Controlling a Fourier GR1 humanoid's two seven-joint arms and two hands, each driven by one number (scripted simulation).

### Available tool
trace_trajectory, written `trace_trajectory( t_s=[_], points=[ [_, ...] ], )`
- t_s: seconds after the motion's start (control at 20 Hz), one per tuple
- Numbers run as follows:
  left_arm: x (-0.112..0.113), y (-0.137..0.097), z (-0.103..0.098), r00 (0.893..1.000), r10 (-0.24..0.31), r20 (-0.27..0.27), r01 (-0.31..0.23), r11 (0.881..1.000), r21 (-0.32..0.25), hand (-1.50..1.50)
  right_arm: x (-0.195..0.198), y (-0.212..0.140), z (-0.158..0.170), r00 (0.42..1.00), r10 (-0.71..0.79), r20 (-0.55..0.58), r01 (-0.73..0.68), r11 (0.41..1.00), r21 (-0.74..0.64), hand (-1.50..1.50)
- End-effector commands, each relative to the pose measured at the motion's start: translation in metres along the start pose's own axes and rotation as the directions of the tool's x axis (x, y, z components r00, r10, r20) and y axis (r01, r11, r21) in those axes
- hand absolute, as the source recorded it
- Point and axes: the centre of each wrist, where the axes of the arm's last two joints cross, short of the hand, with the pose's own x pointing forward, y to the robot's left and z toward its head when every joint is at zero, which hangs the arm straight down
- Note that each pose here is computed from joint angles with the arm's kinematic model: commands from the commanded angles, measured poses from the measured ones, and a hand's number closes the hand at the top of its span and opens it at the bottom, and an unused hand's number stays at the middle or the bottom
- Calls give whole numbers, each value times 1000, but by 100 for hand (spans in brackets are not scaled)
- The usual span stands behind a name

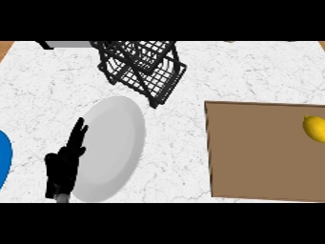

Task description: Pick the lemon from the tray and place it in the tiered basket

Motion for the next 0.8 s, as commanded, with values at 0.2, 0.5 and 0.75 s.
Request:
trace_trajectory(
  t_s=[0.2, 0.5, 0.75],
  points=[
    [-17, 7, 8, 997, -41, -58, 42, 999, 14, 0, 18, 3, -5, 989, 110, -101, -100, 990, 99, -150],
    [-14, 0, -2, 997, -24, -72, 27, 999, 31, 0, 0, 8, -19, 991, 88, -98, -74, 988, 137, -150],
    [-19, 7, -5, 998, -44, -55, 44, 999, 13, 0, 16, 3, -22, 987, 117, -107, -99, 983, 157, -150]
  ],
)
